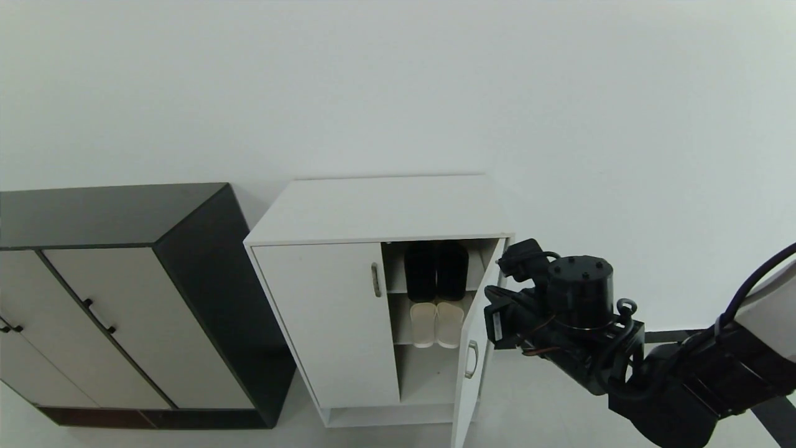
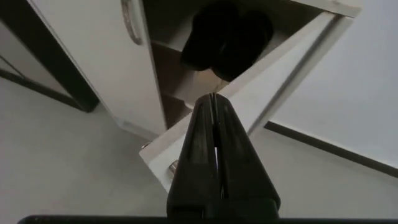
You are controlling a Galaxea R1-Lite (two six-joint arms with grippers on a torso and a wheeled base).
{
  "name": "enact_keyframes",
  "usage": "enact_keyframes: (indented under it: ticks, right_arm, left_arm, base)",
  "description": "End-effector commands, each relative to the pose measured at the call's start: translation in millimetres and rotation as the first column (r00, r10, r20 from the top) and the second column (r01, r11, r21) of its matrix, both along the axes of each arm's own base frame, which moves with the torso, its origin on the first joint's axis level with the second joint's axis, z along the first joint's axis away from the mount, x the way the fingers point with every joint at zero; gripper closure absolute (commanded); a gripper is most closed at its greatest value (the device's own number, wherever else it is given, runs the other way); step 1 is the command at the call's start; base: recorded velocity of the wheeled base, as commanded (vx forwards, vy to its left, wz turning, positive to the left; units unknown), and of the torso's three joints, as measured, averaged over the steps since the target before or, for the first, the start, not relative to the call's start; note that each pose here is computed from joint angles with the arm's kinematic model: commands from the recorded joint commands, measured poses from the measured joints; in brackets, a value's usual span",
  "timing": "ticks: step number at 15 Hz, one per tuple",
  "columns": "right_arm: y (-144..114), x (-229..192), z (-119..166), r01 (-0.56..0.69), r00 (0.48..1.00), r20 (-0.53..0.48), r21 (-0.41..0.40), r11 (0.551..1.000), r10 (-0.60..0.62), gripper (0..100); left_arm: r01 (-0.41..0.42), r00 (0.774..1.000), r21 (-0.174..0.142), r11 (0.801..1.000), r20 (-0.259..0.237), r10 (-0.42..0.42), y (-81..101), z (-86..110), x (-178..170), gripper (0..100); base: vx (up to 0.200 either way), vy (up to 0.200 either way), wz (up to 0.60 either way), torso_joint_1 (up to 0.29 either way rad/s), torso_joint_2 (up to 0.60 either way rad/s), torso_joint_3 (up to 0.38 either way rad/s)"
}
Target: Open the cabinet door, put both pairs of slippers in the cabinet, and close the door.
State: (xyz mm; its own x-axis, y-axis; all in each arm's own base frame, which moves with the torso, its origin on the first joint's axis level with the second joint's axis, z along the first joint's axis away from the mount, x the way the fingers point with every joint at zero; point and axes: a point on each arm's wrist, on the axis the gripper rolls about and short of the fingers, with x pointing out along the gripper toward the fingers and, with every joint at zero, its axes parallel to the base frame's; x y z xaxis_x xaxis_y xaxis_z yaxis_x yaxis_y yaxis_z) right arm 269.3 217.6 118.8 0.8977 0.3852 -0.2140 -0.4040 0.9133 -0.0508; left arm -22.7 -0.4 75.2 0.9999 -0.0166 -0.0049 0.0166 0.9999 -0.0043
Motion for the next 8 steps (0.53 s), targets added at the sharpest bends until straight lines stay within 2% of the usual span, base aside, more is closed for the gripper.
enact_keyframes:
  ticks: [1, 2, 3, 4, 5, 7, 8]
  right_arm:
    - [-8.2, 4.2, -4.3, 0.005, 1.0, -0.006, 0.002, 1.0, -0.005, 100]
    - [-21.0, 2.8, -3.9, -0.016, 1.0, -0.021, 0.002, 1.0, 0.016, 100]
    - [-33.2, -4.0, -6.1, -0.092, 0.995, -0.047, -0.012, 0.996, 0.091, 100]
    - [-44.5, -7.8, -14.0, -0.165, 0.984, -0.081, -0.039, 0.986, 0.161, 100]
    - [-50.9, -8.2, -22.5, -0.183, 0.979, -0.103, -0.076, 0.98, 0.175, 100]
    - [-51.1, -5.4, -33.6, -0.19, 0.975, -0.132, -0.097, 0.977, 0.177, 100]
    - [-50.6, -4.8, -36.5, -0.195, 0.973, -0.141, -0.098, 0.976, 0.18, 100]
  left_arm:
    - [-0.001, 1.0, 0.0, 1.0, 0.0, 0.001, 0.0, 0.0, 0.0, 100]
    - [-0.001, 1.0, -0.002, 1.0, 0.0, 0.001, 0.0, 0.0, 0.0, 100]
    - [-0.001, 1.0, 0.0, 1.0, 0.0, 0.001, 0.0, 0.0, 0.0, 100]
    - [-0.001, 1.0, 0.0, 1.0, 0.0, 0.001, 0.0, 0.0, 0.0, 100]
    - [-0.001, 1.0, 0.0, 1.0, 0.0, 0.001, 0.0, 0.0, 0.0, 100]
    - [-0.003, 1.0, -0.002, 1.0, 0.0, 0.003, 0.1, 0.0, 0.0, 100]
    - [-0.003, 1.0, -0.002, 1.0, 0.0, 0.003, 0.1, 0.0, 0.0, 100]
  base:
    - [0.0, 0.0, 0.0, 0.0, 0.0, 0.0]
    - [0.0, 0.0, 0.0, 0.0, 0.0, 0.0]
    - [0.0, 0.0, 0.0, 0.0, 0.0, 0.0]
    - [0.0, 0.0, 0.0, 0.0, 0.0, 0.0]
    - [0.0, 0.0, 0.0, 0.0, 0.0, 0.0]
    - [0.0, 0.0, 0.0, 0.0, 0.0, 0.0]
    - [0.2, 0.0, 0.0, 0.002, 0.0, 0.007]
